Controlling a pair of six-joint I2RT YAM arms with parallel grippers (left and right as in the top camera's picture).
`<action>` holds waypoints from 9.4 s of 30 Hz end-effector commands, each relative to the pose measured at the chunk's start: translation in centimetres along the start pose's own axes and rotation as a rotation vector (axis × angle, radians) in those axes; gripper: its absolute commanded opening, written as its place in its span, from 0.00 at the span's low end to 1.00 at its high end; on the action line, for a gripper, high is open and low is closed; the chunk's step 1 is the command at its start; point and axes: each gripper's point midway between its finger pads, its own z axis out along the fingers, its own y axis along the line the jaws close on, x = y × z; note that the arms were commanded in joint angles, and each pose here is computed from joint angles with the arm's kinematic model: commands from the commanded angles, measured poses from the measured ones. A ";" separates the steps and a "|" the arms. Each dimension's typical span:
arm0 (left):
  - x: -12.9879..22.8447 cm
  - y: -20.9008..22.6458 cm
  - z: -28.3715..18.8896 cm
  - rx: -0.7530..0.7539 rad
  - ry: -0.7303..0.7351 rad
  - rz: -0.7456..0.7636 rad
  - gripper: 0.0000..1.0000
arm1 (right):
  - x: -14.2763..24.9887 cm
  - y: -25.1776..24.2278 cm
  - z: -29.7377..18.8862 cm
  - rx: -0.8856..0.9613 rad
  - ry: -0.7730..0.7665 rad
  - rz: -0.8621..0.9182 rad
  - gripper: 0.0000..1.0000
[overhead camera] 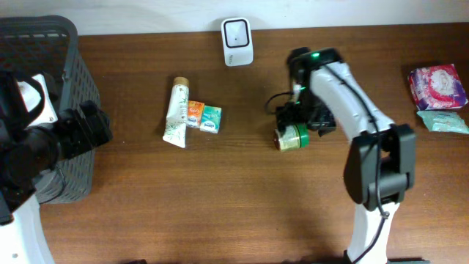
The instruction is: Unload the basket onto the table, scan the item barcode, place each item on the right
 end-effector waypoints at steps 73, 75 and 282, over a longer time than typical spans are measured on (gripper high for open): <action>0.0 0.1 -0.1 -0.002 -0.003 -0.013 0.99 | -5.5 -4.9 1.7 0.959 -0.352 0.033 0.88; 0.0 0.1 -0.1 -0.002 -0.003 -0.013 0.99 | -5.0 -3.9 2.8 0.894 -0.317 0.024 0.99; 0.0 0.1 -0.1 -0.002 -0.003 -0.013 0.99 | -8.0 4.7 1.1 -0.021 -0.252 0.614 0.99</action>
